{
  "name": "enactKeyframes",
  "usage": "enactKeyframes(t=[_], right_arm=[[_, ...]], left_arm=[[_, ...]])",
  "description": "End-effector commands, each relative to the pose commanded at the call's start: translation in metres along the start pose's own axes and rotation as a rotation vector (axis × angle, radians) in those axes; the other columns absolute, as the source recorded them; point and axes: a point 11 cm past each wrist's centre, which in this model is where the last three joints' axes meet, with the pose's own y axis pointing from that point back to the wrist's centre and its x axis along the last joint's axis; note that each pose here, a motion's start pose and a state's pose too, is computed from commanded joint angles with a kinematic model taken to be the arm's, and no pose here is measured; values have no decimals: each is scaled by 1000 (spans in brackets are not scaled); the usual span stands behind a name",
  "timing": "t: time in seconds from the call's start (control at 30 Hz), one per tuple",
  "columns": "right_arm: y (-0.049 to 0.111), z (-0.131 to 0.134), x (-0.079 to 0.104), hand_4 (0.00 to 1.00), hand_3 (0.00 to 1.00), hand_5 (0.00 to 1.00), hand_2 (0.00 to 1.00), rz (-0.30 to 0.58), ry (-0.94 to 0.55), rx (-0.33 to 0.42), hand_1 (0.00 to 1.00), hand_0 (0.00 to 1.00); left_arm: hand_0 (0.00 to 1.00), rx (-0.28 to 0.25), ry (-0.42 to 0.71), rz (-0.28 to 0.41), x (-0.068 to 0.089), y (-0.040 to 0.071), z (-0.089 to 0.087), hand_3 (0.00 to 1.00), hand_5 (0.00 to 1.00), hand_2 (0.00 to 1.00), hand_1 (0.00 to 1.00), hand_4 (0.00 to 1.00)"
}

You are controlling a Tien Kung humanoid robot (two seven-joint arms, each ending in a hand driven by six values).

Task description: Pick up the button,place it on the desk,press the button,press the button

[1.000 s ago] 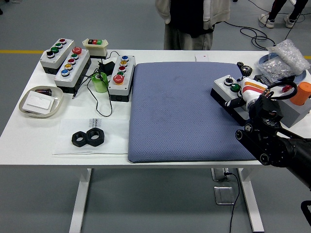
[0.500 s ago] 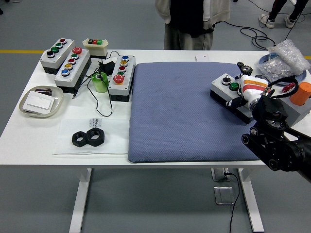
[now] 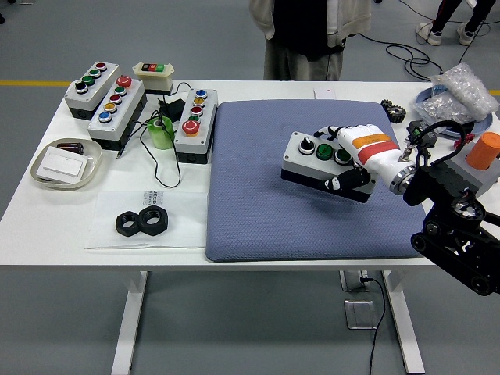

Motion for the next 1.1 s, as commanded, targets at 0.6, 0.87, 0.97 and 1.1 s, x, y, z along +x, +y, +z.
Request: enactKeyframes(t=[0.6, 0.87, 0.97, 1.1], right_arm=[[-4, -5, -10, 872, 657, 164, 489, -94, 76, 170, 441, 455], [-5, 2, -15, 869, 665, 163, 493, -115, 96, 140, 447, 468], [-5, 2, -18, 864, 683, 156, 501, -122, 92, 139, 458, 481], [-5, 3, -20, 864, 683, 156, 501, -139, 91, 138, 458, 481]], left_arm=[[694, -7, 9, -3, -2, 1, 3, 815, 998, 784, 679, 743], [694, -8, 10, -4, -2, 1, 4, 815, 998, 784, 680, 744], [695, -8, 11, -4, -2, 1, 4, 815, 998, 785, 679, 744], [695, -8, 11, -5, -2, 1, 4, 815, 998, 785, 679, 744]])
